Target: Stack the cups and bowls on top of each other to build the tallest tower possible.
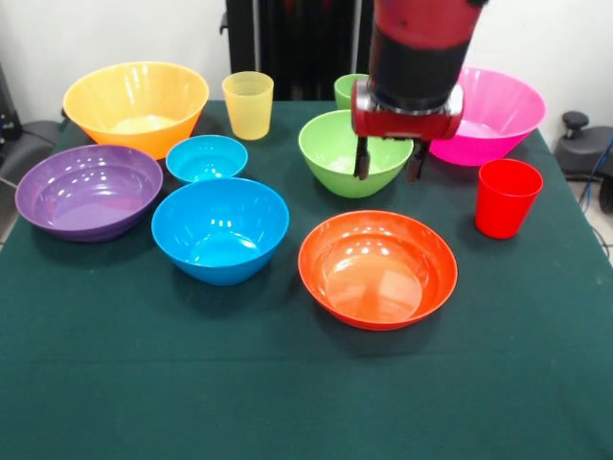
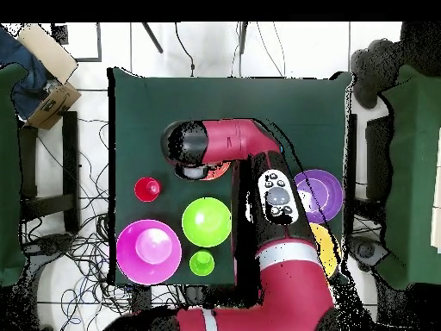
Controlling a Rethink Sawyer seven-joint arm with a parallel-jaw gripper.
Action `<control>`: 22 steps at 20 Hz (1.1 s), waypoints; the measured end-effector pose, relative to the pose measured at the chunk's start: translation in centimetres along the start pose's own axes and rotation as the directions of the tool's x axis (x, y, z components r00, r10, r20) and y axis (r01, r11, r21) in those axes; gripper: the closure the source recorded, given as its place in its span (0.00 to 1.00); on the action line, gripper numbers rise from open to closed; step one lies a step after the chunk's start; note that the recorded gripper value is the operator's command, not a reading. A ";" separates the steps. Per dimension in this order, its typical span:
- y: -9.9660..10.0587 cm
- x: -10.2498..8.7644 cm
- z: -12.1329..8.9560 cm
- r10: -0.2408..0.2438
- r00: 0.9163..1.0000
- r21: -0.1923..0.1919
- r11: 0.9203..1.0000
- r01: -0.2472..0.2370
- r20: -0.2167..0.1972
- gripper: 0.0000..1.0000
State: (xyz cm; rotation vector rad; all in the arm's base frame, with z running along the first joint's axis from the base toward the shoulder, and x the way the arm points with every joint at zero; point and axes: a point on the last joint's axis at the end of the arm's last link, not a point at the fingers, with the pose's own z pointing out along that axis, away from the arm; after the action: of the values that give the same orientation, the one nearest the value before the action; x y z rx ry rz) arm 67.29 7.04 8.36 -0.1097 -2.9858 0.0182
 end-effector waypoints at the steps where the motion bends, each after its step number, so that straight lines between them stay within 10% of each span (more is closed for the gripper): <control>1: -0.1 -0.2 -0.5 0.003 1.000 -0.002 1.000 -0.003 0.007 0.00; 8: -0.8 -1.6 -3.9 0.028 0.994 -0.053 0.998 -0.023 0.104 0.00; 15: -0.1 -2.8 -2.8 0.040 0.968 -0.123 0.992 -0.010 0.249 0.00; 22: 2.9 -2.5 -1.6 0.021 0.952 -0.172 0.985 0.033 0.305 0.00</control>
State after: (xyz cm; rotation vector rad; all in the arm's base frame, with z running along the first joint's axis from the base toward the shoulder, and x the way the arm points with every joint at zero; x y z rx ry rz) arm 70.23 9.77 9.50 -0.1286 -3.2929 -0.2522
